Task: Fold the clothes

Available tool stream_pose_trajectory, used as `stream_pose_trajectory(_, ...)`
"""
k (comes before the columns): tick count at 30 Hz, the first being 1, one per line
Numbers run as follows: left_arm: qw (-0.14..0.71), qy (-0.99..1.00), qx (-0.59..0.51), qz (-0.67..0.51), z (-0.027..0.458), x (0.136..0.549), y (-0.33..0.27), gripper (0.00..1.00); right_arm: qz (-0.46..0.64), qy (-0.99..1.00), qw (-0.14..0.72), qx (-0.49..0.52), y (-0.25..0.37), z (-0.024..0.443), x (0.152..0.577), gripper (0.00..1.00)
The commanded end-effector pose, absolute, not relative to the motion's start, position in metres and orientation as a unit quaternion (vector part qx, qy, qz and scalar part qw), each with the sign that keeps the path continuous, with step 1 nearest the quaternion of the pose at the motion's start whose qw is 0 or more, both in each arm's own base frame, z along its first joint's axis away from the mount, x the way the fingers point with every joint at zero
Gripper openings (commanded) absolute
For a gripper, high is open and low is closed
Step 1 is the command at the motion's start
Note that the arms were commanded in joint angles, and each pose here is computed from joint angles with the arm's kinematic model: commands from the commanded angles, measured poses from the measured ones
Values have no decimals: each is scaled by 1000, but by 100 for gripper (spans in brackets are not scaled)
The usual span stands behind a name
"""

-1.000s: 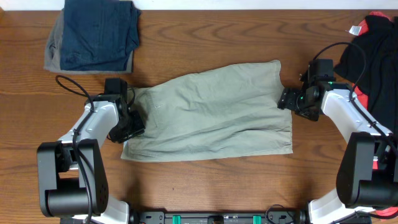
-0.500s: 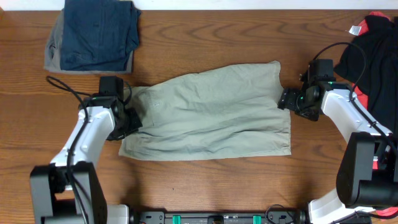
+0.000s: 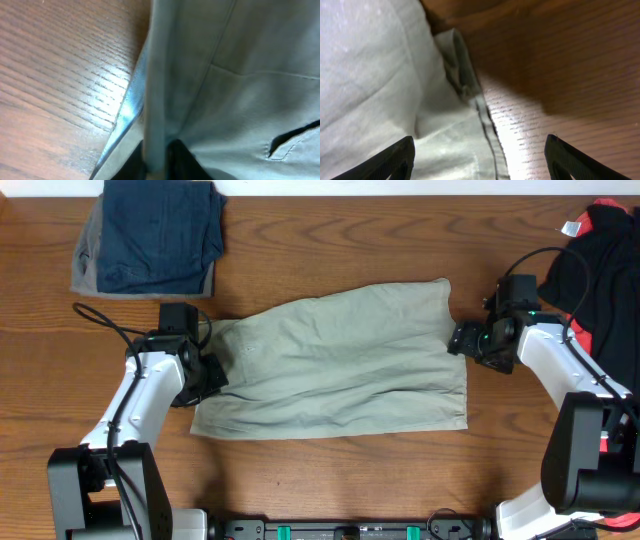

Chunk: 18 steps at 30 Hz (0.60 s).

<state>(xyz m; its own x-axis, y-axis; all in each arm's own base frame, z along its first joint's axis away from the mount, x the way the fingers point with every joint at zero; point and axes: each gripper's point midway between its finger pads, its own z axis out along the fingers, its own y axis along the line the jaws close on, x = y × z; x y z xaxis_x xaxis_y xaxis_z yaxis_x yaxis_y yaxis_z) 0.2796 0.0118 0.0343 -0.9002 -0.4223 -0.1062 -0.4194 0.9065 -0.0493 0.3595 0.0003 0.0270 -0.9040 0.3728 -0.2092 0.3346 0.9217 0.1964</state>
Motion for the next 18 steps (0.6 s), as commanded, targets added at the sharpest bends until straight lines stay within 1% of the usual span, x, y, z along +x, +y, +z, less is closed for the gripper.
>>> stream_pose_trajectory(1, 58, 974, -220, 1, 36, 278, 18, 11, 71, 967, 145, 196, -15, 39, 374, 82)
stream_pose_trajectory(5, 57, 974, -220, 1, 36, 278, 18, 9, 73, 961, 165, 208, -28, 49, 384, 82)
stream_pose_trajectory(10, 59, 974, -220, 1, 36, 279, 18, 8, 114, 961, 165, 191, -14, 49, 389, 76)
stream_pose_trajectory(15, 59, 974, -220, 1, 36, 279, 18, 8, 124, 963, 154, 182, -3, 38, 390, 66)
stream_pose_trajectory(18, 59, 974, -220, 1, 36, 279, 18, 9, 151, 964, 144, 164, 11, 29, 392, 66)
